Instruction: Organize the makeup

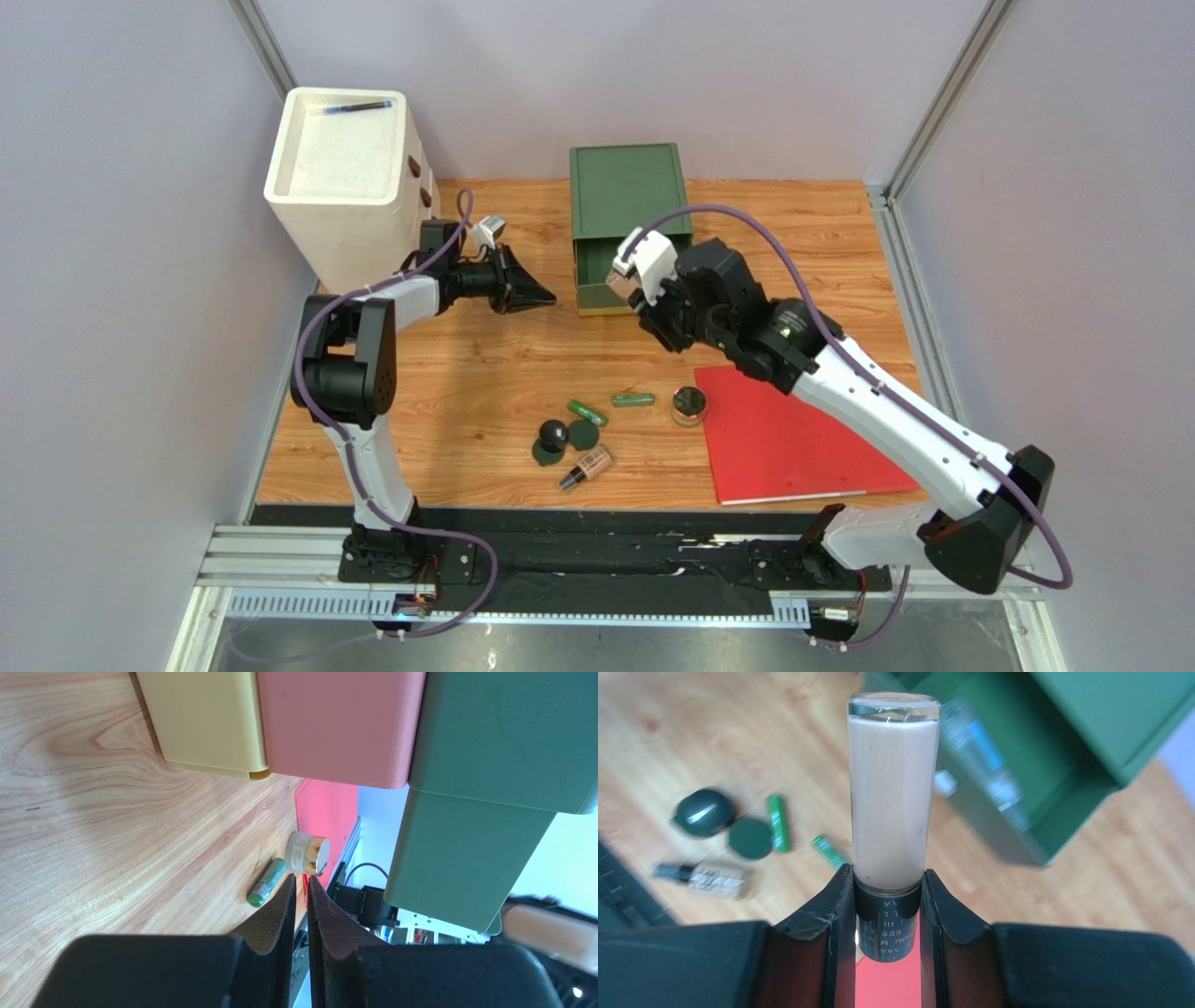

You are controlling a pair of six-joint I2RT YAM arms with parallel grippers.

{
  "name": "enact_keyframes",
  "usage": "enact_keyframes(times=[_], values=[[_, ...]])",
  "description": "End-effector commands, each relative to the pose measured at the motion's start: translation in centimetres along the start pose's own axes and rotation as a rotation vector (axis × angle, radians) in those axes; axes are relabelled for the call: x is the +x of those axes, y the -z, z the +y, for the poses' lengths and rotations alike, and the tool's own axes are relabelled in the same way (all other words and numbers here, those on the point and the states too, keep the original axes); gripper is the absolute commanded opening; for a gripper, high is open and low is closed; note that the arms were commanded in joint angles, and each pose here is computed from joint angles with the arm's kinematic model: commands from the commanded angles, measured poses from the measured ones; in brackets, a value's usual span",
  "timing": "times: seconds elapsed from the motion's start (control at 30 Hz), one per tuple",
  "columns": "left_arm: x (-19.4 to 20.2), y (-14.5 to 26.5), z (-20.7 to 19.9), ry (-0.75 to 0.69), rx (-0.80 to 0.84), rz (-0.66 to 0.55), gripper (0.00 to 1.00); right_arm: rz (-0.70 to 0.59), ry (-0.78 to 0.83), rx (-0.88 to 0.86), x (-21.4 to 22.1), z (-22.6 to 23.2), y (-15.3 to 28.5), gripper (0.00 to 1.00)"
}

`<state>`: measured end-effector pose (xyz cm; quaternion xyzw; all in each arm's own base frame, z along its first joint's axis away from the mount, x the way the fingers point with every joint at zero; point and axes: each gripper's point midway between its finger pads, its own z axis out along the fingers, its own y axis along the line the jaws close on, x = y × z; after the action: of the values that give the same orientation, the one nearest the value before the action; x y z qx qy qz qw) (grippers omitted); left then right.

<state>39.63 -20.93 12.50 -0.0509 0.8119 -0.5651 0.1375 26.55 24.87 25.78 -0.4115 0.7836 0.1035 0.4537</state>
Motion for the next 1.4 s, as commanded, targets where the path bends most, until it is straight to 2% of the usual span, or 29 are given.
enact_keyframes(times=[0.0, 0.03, 0.27, 0.3, 0.53, 0.77, 0.9, 1.17, 1.27, 1.37], values=[[0.1, 0.6, -2.2, -0.079, 0.039, -0.008, 0.16, -0.116, 0.133, 0.162, -5.5, -5.5, -1.2, 0.01], [0.1, 0.6, -2.1, -0.078, 0.039, -0.008, 0.16, -0.159, 0.139, 0.189, -7.2, -6.5, -1.1, 0.01], [0.2, 0.7, -2.3, -0.078, 0.043, -0.005, 0.15, -0.159, 0.151, 0.232, -9.9, -10.2, -4.9, 0.06], [0.2, 0.7, -2.3, -0.079, 0.044, -0.005, 0.15, -0.137, 0.155, 0.225, -9.4, -10.4, -6.1, 0.08], [0.1, 0.7, -2.6, -0.079, 0.052, 0.001, 0.16, -0.094, 0.136, 0.201, -9.0, -10.8, -7.4, 0.16], [-0.3, 0.8, -3.0, -0.093, 0.046, -0.004, 0.16, -0.069, 0.148, 0.187, -7.6, -10.5, -7.2, 0.51], [-0.2, 0.7, -2.8, -0.087, 0.044, -0.003, 0.16, -0.048, 0.134, 0.218, -6.8, -10.9, -7.1, 0.63], [-0.1, 0.8, -2.7, -0.088, 0.041, -0.004, 0.17, -0.104, 0.089, 0.272, -8.2, -11.6, -5.1, 0.67], [-0.1, 0.8, -2.8, -0.088, 0.042, -0.003, 0.17, -0.153, 0.051, 0.203, -9.2, -10.3, -3.8, 0.66], [-0.1, 0.9, -3.0, -0.095, 0.042, -0.005, 0.17, -0.200, 0.014, 0.056, -9.7, -7.1, -2.5, 0.66]])
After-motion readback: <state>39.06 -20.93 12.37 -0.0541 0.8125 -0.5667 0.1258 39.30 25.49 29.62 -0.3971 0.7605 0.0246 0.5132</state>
